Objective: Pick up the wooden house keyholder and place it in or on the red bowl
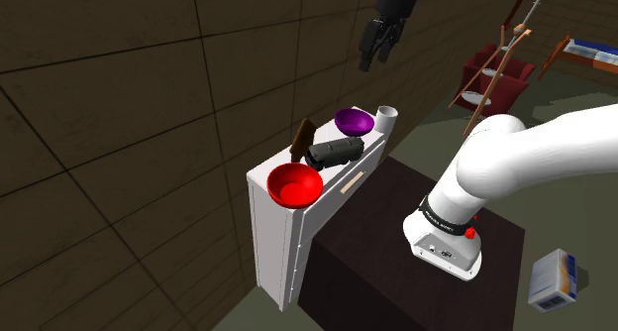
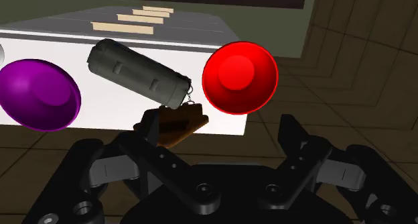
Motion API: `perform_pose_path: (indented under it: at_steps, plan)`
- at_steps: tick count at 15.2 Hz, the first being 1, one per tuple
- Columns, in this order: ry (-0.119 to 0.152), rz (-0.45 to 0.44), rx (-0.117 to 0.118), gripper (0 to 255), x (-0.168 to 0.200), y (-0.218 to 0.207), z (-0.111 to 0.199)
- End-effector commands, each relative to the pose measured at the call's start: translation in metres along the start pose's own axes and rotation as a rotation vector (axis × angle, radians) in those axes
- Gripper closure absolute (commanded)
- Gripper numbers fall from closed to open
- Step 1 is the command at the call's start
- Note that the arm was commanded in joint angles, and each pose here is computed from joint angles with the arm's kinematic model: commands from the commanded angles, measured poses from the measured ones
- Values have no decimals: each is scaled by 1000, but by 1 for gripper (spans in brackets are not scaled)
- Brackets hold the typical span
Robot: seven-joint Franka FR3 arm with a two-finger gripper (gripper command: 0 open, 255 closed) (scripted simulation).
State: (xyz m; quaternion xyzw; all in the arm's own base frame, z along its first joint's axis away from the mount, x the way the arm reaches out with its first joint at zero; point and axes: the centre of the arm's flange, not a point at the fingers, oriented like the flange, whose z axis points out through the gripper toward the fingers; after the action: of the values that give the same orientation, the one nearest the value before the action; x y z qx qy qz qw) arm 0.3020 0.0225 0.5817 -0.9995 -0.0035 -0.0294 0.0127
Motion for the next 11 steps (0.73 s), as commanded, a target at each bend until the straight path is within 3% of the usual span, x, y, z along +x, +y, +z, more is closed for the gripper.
perform_pose_path:
  at_steps: [1,11]
  plan:
    - [0,0,0,0,0,0,0]
    - [102,470,-125,0,55,-50,112]
